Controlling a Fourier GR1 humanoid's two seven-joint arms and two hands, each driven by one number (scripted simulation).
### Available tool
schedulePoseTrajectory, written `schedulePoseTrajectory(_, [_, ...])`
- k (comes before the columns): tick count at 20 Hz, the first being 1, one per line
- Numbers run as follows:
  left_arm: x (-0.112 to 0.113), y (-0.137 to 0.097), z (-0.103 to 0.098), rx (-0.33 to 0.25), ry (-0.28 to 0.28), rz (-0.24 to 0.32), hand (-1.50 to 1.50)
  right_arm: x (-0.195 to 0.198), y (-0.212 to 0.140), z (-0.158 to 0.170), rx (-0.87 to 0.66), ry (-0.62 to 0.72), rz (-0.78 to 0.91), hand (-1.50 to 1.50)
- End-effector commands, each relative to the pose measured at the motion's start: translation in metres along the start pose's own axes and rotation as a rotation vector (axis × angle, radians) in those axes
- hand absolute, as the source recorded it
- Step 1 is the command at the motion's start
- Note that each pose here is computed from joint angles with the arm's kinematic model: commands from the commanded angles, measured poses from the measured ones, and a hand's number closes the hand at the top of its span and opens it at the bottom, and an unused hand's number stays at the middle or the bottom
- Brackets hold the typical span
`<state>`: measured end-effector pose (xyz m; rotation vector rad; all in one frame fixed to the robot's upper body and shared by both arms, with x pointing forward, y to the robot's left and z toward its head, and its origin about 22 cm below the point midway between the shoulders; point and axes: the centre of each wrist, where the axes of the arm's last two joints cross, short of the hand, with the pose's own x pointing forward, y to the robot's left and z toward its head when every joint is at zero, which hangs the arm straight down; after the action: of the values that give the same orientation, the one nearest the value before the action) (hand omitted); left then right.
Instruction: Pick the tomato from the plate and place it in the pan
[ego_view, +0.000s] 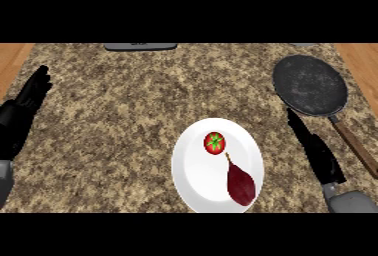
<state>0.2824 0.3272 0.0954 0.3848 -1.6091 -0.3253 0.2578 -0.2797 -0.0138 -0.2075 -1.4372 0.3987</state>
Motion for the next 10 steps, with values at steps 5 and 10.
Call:
schedulePoseTrajectory(5, [-0.001,-0.042,-0.005,-0.006,0.036,0.260,0.00,0.120,0.040,-0.054,0.361,-0.517,-0.325,1.50])
schedulePoseTrajectory(10, [-0.007,-0.062,0.004,0.023,0.117,0.399,0.00,0.088,-0.016,-0.061,0.229,-0.652,0.018,1.50])
